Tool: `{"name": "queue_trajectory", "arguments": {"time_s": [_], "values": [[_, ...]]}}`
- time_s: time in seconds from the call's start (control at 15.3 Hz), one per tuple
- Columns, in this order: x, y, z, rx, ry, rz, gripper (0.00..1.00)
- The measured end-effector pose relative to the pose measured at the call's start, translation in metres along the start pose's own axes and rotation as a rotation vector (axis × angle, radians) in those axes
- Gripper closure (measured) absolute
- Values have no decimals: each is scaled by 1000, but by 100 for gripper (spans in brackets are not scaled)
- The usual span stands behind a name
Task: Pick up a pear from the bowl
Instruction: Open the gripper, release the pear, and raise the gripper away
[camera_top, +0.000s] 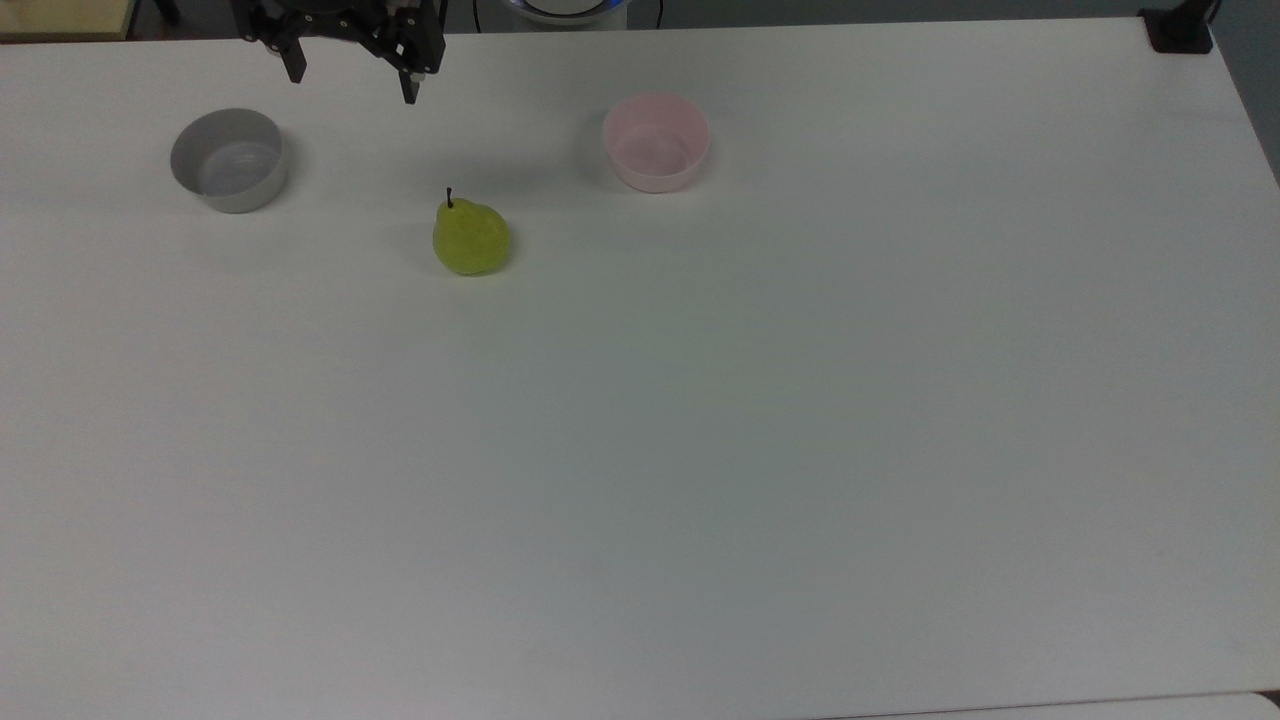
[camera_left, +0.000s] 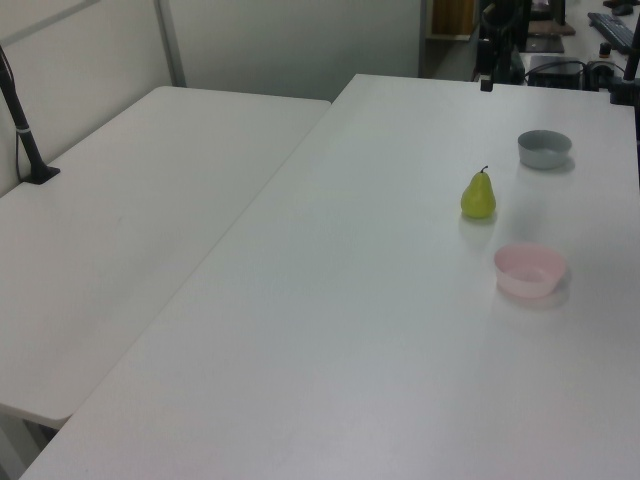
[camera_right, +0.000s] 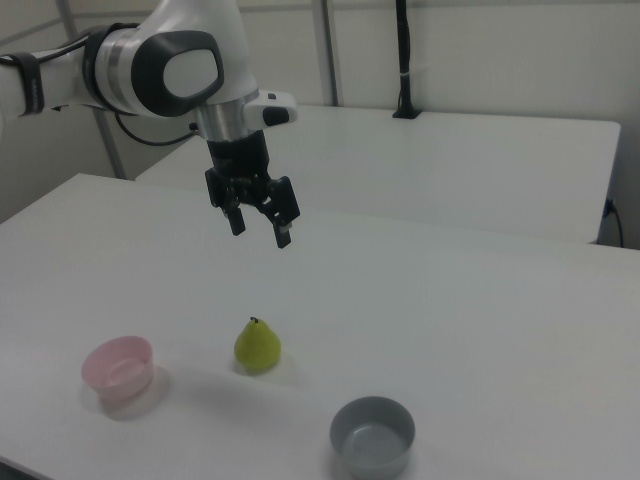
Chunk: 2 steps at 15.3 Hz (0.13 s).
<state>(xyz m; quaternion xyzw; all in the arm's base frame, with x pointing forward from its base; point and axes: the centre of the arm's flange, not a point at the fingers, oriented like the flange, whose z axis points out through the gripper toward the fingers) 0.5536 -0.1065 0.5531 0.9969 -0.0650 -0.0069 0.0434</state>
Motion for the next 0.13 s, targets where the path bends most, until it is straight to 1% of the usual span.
{"name": "queue_trajectory", "arguments": {"time_s": [0.13], "values": [[-1, 6, -2, 0, -4, 12, 0]]}}
